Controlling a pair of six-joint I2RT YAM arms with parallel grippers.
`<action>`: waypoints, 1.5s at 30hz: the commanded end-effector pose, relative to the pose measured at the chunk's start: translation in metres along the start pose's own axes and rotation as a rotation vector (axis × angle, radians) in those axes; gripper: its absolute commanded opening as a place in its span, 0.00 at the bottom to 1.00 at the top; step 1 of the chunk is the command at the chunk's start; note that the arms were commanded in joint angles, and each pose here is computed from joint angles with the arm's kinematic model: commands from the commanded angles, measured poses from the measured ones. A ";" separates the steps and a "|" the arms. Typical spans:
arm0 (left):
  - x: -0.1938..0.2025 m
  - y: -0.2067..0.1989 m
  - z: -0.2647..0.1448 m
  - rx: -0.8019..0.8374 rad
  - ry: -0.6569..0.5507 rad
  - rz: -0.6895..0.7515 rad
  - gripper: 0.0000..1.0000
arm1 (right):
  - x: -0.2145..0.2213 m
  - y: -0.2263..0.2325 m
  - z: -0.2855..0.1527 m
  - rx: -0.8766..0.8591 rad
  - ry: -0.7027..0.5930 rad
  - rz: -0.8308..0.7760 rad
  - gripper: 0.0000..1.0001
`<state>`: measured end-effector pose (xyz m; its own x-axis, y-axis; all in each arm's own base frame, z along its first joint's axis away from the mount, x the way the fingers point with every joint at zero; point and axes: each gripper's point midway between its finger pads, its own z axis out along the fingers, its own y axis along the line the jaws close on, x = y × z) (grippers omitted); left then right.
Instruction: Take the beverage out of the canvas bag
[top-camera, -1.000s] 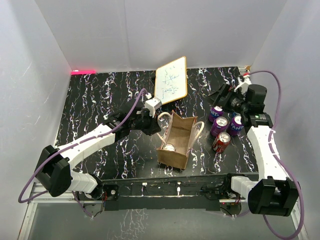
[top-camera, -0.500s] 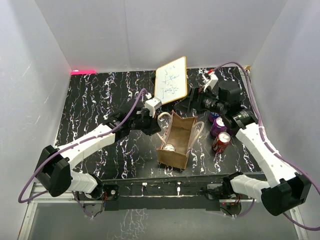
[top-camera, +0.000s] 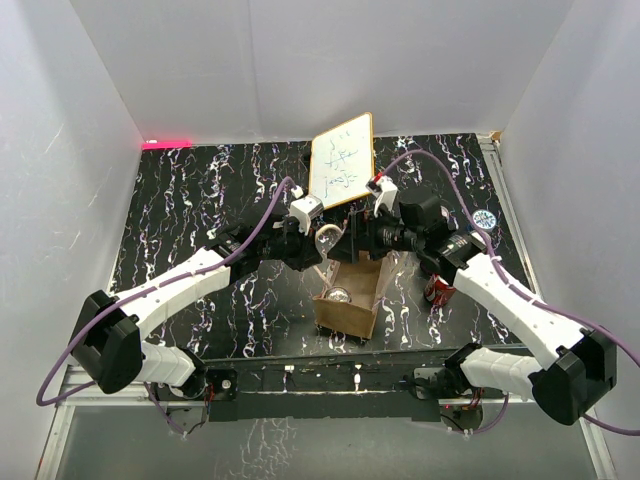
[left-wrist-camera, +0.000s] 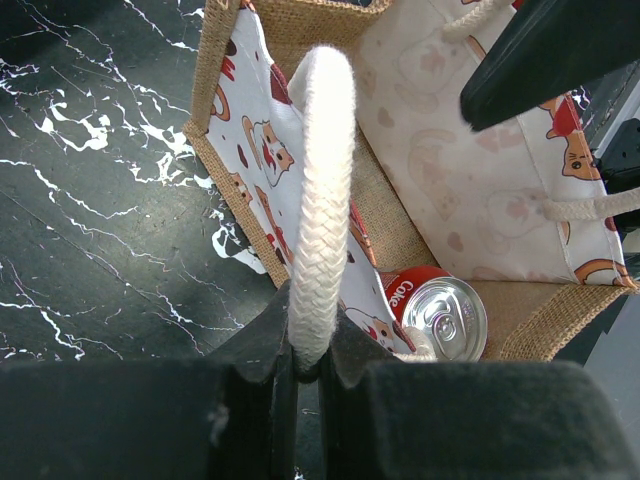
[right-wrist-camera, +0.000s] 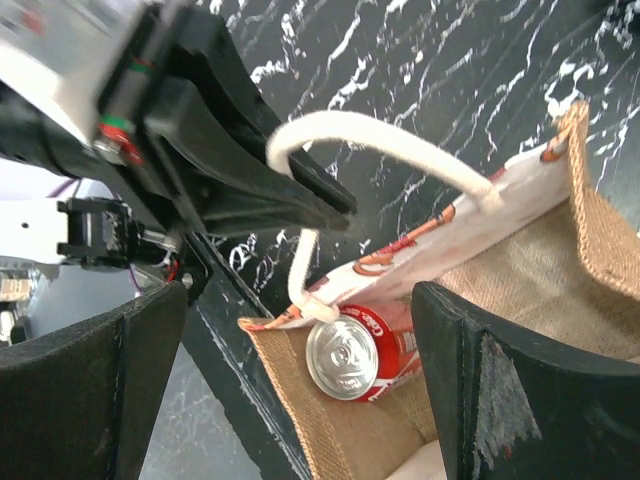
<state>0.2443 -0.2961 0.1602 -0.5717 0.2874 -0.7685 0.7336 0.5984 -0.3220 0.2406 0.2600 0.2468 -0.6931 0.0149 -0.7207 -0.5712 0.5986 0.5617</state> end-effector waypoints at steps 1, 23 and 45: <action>-0.011 -0.005 -0.006 0.013 -0.022 0.015 0.00 | 0.012 0.000 0.001 -0.022 0.002 -0.046 0.98; -0.008 -0.003 -0.004 0.006 -0.013 0.014 0.00 | 0.073 -0.050 0.017 0.262 0.190 -0.106 0.79; -0.009 -0.004 -0.004 0.013 -0.014 0.013 0.00 | 0.119 -0.015 0.034 0.101 0.335 -0.228 0.94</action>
<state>0.2443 -0.2961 0.1598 -0.5724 0.2879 -0.7678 0.7334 0.5986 -0.3222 0.1813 0.2656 0.1395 -0.7056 -0.3522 -0.6149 -0.6498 0.6677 0.3632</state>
